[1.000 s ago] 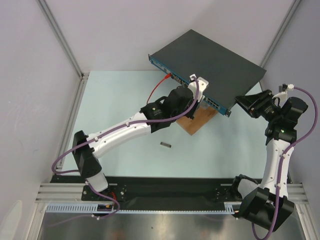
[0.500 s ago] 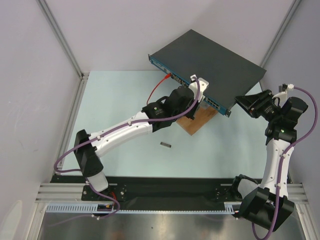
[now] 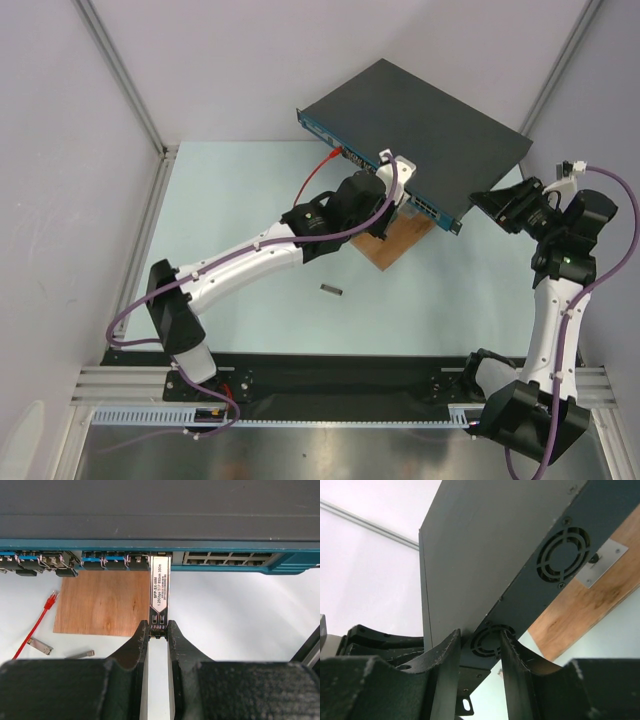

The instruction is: Insert the plug into the switch port

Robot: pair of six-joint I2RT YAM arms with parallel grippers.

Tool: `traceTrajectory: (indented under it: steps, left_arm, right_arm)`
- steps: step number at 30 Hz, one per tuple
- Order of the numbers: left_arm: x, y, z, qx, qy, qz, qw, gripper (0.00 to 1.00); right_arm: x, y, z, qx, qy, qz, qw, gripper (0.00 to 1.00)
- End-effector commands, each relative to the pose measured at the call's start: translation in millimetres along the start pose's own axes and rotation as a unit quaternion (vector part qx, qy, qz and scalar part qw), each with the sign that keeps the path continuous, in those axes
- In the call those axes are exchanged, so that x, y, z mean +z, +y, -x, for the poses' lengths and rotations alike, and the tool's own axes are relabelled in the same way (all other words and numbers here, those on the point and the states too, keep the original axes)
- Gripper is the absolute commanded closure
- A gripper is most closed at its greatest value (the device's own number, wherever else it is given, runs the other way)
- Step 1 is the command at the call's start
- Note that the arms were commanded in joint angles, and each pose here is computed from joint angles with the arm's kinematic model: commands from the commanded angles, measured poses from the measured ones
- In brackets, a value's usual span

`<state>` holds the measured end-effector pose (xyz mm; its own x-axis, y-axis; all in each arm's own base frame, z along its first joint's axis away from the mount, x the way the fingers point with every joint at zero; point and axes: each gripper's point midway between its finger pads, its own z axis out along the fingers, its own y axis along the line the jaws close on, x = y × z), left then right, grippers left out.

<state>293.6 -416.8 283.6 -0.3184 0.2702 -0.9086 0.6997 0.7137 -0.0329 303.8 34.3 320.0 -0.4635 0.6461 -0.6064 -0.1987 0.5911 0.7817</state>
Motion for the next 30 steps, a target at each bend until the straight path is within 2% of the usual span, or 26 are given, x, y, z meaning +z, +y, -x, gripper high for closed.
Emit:
traceTrajectory:
  steps: [1,3,6,7,8,9,13,17,19,22,24,25,28,30]
  left_arm:
    - [-22,5,23,-0.015,-0.027,-0.008,0.999,0.99]
    - [-25,3,20,-0.017,-0.023,-0.014,1.000,1.00]
    - [-34,2,22,-0.015,-0.028,-0.021,0.999,1.00]
    - [-37,1,24,-0.013,-0.031,-0.025,0.999,1.00]
    - [-42,2,27,-0.012,-0.033,-0.027,0.999,1.00]
    - [-44,0,28,-0.010,-0.033,-0.031,0.999,1.00]
    - [-60,-6,32,0.006,-0.039,-0.053,0.998,1.00]
    - [-75,-15,36,0.037,-0.058,-0.075,0.995,1.00]
    - [-84,-20,39,0.052,-0.068,-0.086,0.993,1.00]
    - [-93,-29,47,0.084,-0.085,-0.105,0.987,1.00]
    - [-98,-37,53,0.094,-0.097,-0.123,0.983,1.00]
    - [-101,-39,60,0.098,-0.107,-0.127,0.981,1.00]
    - [-109,-41,76,0.116,-0.131,-0.128,0.976,1.00]
    - [-112,-41,82,0.119,-0.141,-0.123,0.975,1.00]
  right_arm:
    - [4,-1,-15,-0.043,0.033,-0.002,0.999,0.94]
    - [3,-1,-16,-0.046,0.036,-0.004,0.998,0.86]
    - [0,1,-14,-0.057,0.034,-0.005,0.998,0.66]
    - [-2,2,-12,-0.064,0.034,-0.004,0.997,0.54]
    - [-4,2,-13,-0.063,0.037,-0.005,0.997,0.48]
    - [-8,-1,-8,-0.062,0.031,-0.013,0.997,0.35]
    - [-24,2,3,-0.081,0.022,-0.019,0.996,0.19]
    - [-42,4,16,-0.090,0.008,-0.024,0.996,0.08]
    - [-50,16,24,-0.100,0.000,-0.016,0.995,0.07]
    - [-55,54,30,-0.103,-0.003,0.035,0.994,0.09]
    - [-53,81,30,-0.133,-0.006,0.077,0.988,0.12]
    - [-52,92,29,-0.114,-0.002,0.091,0.989,0.14]
    - [-41,129,15,-0.134,0.019,0.147,0.980,0.15]
    - [-31,151,-5,-0.136,0.054,0.187,0.971,0.16]
